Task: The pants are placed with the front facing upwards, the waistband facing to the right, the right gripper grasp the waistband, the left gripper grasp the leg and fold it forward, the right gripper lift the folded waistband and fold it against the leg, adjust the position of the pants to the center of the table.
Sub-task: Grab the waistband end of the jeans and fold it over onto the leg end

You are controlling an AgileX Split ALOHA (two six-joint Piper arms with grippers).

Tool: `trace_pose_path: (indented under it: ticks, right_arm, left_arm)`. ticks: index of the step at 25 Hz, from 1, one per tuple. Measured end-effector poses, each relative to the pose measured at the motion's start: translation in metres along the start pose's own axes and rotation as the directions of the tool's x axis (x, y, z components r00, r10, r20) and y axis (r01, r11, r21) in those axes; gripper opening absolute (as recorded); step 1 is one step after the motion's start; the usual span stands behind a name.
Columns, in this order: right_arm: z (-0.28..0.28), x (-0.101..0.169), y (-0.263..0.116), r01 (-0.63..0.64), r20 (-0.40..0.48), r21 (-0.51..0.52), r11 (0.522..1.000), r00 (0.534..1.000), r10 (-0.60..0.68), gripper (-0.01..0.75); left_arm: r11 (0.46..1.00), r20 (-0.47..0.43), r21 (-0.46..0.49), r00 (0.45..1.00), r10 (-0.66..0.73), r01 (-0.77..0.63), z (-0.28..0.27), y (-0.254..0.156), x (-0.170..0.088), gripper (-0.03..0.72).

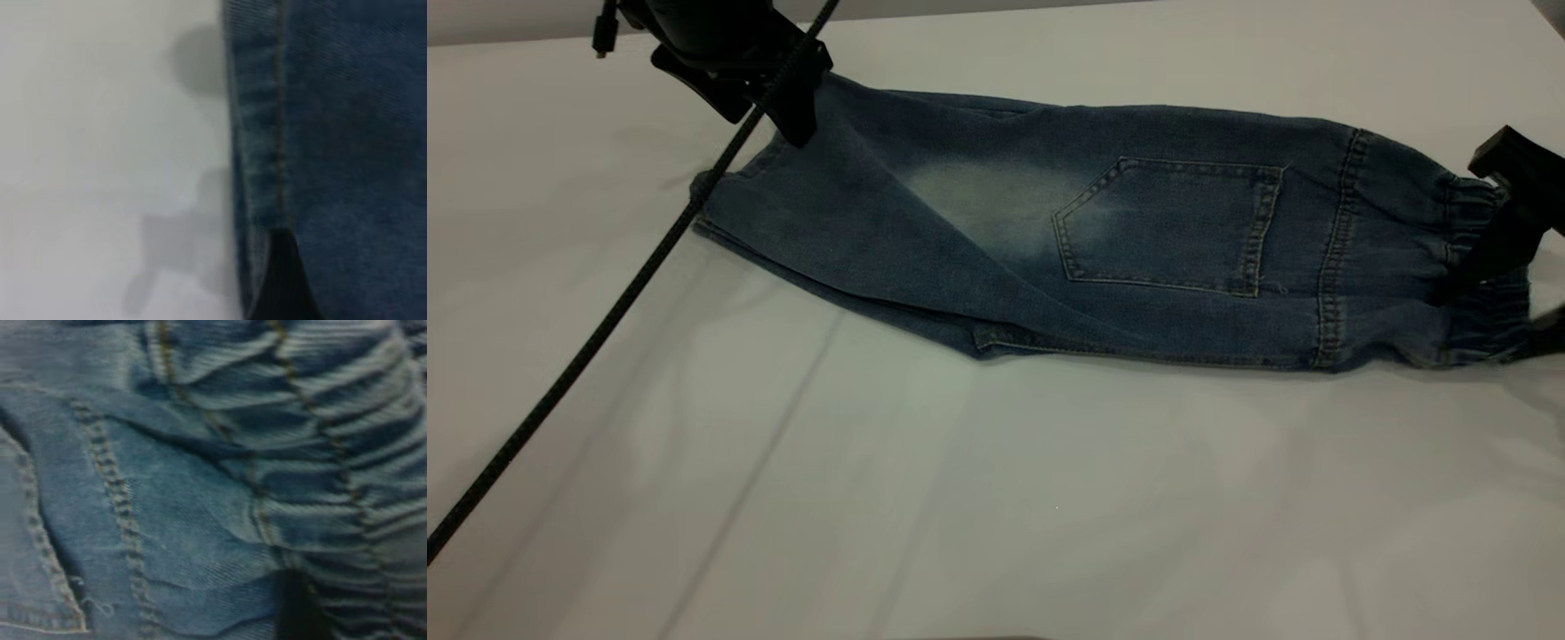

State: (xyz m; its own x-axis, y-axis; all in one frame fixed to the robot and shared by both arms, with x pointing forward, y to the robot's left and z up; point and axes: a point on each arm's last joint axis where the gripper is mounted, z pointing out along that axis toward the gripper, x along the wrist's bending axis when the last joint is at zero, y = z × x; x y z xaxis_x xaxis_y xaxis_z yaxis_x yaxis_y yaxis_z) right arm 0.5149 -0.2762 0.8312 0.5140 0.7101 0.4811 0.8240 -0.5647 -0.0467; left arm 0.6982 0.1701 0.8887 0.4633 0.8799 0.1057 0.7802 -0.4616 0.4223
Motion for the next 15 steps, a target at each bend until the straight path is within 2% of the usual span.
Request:
trace_pose_path:
  ticks: [3,5,10,15]
  right_arm:
    - [0.0,0.003,0.002,-0.005,-0.039,-0.019,1.0,0.999,0.004,0.148]
    - [0.0,0.007,0.003,-0.003,-0.074,-0.029,1.0,0.997,0.0,0.064]
    - [-0.004,0.021,0.003,0.022,-0.231,-0.035,0.999,0.972,-0.029,0.046]
    - [-0.032,0.049,0.005,0.091,-0.397,-0.125,0.988,0.908,-0.134,0.046]
  left_arm:
    - [0.999,0.016,0.011,0.999,0.032,-0.033,0.0,0.002,-0.014,0.465]
    - [0.998,0.029,0.015,0.998,0.06,-0.06,0.001,0.003,-0.027,0.465]
    - [0.989,0.082,0.016,0.986,0.144,-0.146,0.006,0.006,-0.072,0.465]
    - [0.985,0.147,0.019,0.975,0.167,-0.171,0.017,0.002,-0.111,0.465]
